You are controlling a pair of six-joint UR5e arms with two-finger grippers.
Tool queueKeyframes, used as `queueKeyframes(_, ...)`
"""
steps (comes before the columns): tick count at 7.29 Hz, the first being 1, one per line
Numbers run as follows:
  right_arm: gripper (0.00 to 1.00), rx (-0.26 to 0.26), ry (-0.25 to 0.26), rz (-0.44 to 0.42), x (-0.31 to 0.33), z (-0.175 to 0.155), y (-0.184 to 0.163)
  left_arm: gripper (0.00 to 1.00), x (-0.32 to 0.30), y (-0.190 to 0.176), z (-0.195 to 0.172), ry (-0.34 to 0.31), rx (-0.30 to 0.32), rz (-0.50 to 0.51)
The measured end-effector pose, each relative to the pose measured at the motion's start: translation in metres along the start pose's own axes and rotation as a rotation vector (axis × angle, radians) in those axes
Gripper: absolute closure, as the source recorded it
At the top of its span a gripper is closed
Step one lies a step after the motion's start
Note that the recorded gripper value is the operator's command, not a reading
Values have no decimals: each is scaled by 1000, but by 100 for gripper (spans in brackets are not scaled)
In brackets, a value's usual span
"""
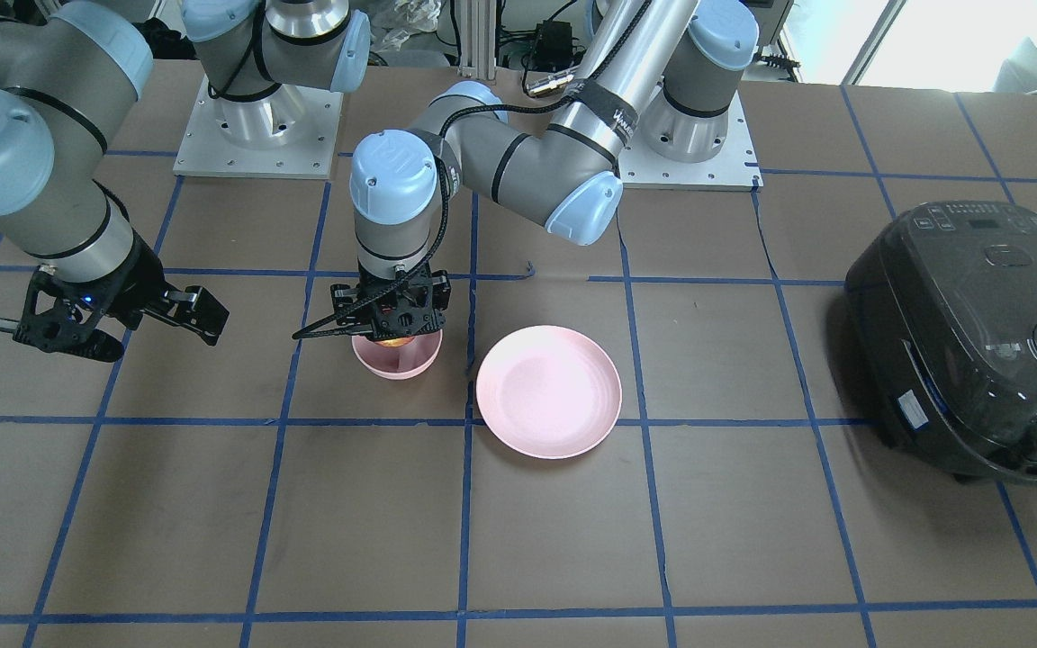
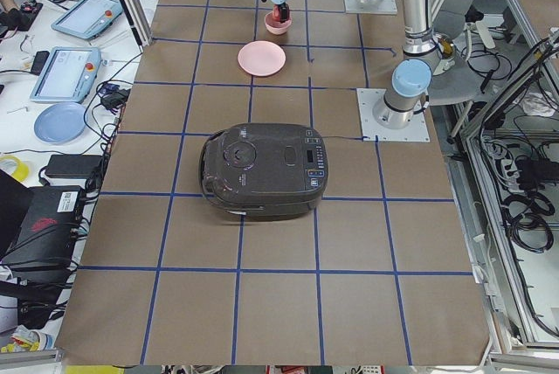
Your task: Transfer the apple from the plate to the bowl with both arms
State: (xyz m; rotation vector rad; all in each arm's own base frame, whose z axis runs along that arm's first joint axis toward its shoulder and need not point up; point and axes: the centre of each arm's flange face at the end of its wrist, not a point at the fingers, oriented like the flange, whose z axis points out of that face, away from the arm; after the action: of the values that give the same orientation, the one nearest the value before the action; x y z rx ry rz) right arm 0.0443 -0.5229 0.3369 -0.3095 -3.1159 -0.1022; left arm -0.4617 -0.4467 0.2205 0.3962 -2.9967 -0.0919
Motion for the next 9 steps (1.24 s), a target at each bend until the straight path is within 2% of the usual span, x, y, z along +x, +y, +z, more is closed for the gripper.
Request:
queueKeyframes(2, 0, 11, 1, -1, -1, -13, 2, 54, 0, -2, 14, -14, -7, 8)
queueKeyframes(3, 0, 22, 2, -3, -2, -23, 0, 29, 0, -3, 16, -18, -7, 12)
queueKeyframes(4, 0, 28, 2, -3, -3, -40, -4, 0, 0, -3, 17, -19, -7, 14)
queueKeyframes(6, 0, 28, 1, -2, -3, -69, -10, 0, 1, -4, 13, -11, 2, 23)
queueKeyframes(9, 0, 10, -6, -1, -2, -75, -11, 0, -5, -22, -31, 37, 51, 75)
